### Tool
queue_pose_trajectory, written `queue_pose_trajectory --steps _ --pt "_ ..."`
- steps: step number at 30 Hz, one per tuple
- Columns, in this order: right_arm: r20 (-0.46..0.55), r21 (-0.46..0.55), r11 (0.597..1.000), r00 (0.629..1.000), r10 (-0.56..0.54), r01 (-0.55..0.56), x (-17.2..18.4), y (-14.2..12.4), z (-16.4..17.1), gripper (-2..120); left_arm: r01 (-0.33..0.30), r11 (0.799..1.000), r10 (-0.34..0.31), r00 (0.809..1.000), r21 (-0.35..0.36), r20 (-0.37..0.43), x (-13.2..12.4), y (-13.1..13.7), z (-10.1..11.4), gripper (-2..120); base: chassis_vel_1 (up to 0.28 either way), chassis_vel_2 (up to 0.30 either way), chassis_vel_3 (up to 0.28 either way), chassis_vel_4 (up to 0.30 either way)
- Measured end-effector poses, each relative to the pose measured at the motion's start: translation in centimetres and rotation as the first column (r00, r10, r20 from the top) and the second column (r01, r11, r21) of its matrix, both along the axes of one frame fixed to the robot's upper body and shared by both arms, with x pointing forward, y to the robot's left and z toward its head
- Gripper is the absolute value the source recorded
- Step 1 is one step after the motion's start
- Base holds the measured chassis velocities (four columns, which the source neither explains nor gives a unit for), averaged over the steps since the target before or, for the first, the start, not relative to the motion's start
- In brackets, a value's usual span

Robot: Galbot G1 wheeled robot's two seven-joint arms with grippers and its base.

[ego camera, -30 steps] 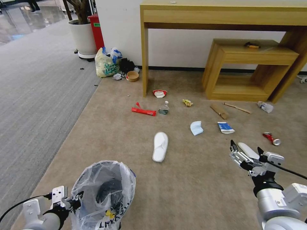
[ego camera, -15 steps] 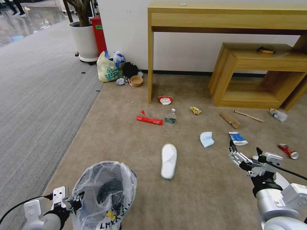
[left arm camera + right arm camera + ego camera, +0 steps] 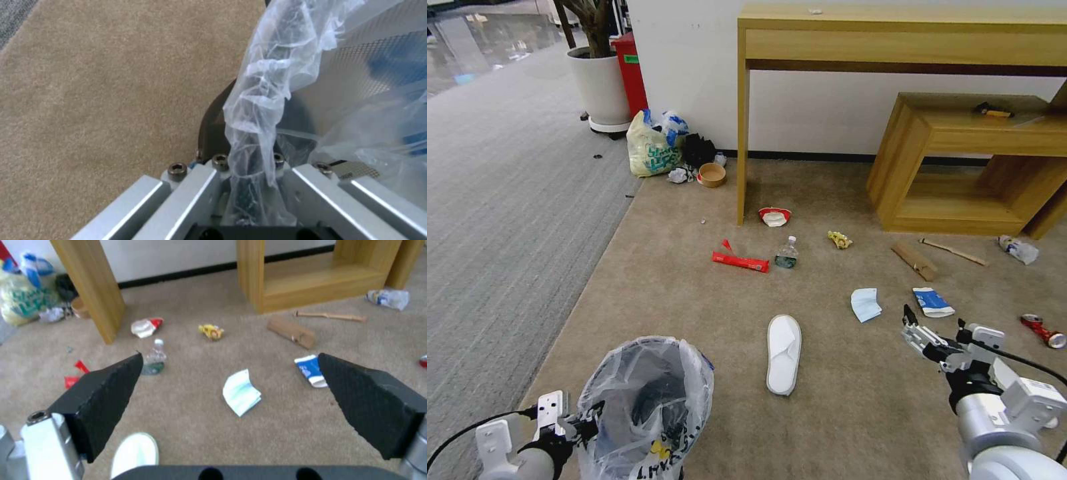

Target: Pick up the trash bin and place the garbage on the floor into it.

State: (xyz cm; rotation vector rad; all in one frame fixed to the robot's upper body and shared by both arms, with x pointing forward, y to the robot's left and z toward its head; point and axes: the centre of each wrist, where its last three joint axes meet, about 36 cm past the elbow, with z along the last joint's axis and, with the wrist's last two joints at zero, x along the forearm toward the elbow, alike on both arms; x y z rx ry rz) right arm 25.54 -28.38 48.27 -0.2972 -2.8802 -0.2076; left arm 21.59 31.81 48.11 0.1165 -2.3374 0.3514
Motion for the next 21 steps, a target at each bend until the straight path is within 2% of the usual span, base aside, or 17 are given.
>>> queue_pose_trajectory --steps 10,16,21 --pt "-0.097 -0.016 1.000 0.995 0.021 -0.022 4.2 -2.3 -4.1 100 0.028 1.000 -0.028 0.999 0.007 0.032 2.6 0.5 0.1 0 0.000 0.000 0.000 0.000" --pt "-0.183 -0.022 0.993 0.977 0.110 -0.116 7.3 -3.5 -8.0 100 0.016 1.000 -0.016 0.999 -0.014 0.042 3.6 0.8 0.3 0 0.000 0.000 0.000 0.000" --pt "-0.224 -0.036 0.979 0.956 0.189 -0.202 9.6 -3.3 -10.5 100 -0.004 1.000 0.004 0.999 -0.006 0.031 3.6 1.0 0.1 0 0.000 0.000 0.000 0.000"
